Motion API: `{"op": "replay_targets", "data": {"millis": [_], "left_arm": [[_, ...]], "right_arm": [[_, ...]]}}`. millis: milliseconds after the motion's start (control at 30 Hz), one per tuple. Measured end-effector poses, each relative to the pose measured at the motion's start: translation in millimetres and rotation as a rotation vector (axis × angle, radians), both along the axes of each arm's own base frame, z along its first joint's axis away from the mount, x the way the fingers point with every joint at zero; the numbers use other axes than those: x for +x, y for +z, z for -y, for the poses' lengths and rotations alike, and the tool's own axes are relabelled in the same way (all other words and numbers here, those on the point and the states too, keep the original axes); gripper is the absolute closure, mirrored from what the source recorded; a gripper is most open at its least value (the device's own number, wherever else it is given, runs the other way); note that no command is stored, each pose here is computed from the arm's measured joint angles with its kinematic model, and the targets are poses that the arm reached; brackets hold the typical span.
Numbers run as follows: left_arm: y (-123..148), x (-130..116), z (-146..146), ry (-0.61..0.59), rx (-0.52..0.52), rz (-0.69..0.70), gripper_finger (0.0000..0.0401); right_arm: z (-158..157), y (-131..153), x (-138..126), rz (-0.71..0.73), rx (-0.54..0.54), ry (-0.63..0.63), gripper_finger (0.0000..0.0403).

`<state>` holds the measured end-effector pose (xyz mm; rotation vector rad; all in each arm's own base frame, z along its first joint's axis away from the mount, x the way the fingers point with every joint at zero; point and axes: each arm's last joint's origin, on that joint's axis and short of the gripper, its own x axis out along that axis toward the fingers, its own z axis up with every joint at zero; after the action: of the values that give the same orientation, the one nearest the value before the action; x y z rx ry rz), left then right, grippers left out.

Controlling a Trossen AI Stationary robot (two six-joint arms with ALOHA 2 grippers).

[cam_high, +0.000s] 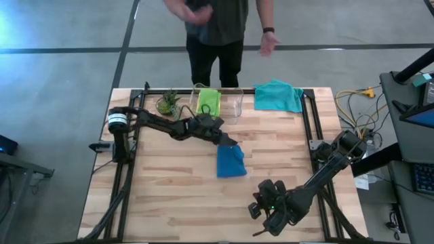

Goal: Fold microfiber towels
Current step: Fold the bottom blue towel

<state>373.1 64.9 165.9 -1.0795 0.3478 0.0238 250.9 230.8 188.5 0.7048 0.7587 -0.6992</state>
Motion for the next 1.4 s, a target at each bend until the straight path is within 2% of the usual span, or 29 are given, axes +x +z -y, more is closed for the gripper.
{"op": "replay_targets", "data": {"millis": [100,233,400,500,633,833,1033,1200,1400], "left_arm": [[11.4,-6.6,-4.4,-0.047,-0.004,0.024,0.0127],[13.1,-19.7,5.1,-0.177,0.023,-0.012,0.0122],[4.9,-36.5,28.5,-0.277,0.109,-0.071,0.0121],[-2.7,-44.2,39.2,-0.277,0.160,-0.114,0.0121],[-7.0,-45.4,49.6,-0.260,0.273,-0.132,0.0127],[-6.8,-43.9,52.7,-0.207,0.449,-0.131,0.0147],[-11.9,-43.5,49.2,-0.143,0.543,-0.174,0.0162],[-17.0,-42.2,47.5,-0.119,0.579,-0.196,0.0166],[-27.9,-35.9,46.7,-0.121,0.579,-0.224,0.0166]], "right_arm": [[0.3,1.2,1.5,0.033,-0.033,0.007,0.0394],[10.3,4.4,16.5,0.103,-0.068,0.066,0.0394],[50.7,-7.4,57.8,0.201,0.040,0.224,0.0394],[89.9,-10.9,66.9,0.255,0.068,0.138,0.0394],[131.7,-7.3,55.6,0.266,0.055,0.008,0.0394],[171.9,-13.2,51.1,0.193,0.120,0.035,0.0394],[191.0,-13.1,55.7,0.191,0.135,0.019,0.0394],[189.6,-5.4,64.1,0.240,0.178,0.112,0.0394],[195.7,-20.8,69.9,0.071,0.151,0.084,0.0394]]}}
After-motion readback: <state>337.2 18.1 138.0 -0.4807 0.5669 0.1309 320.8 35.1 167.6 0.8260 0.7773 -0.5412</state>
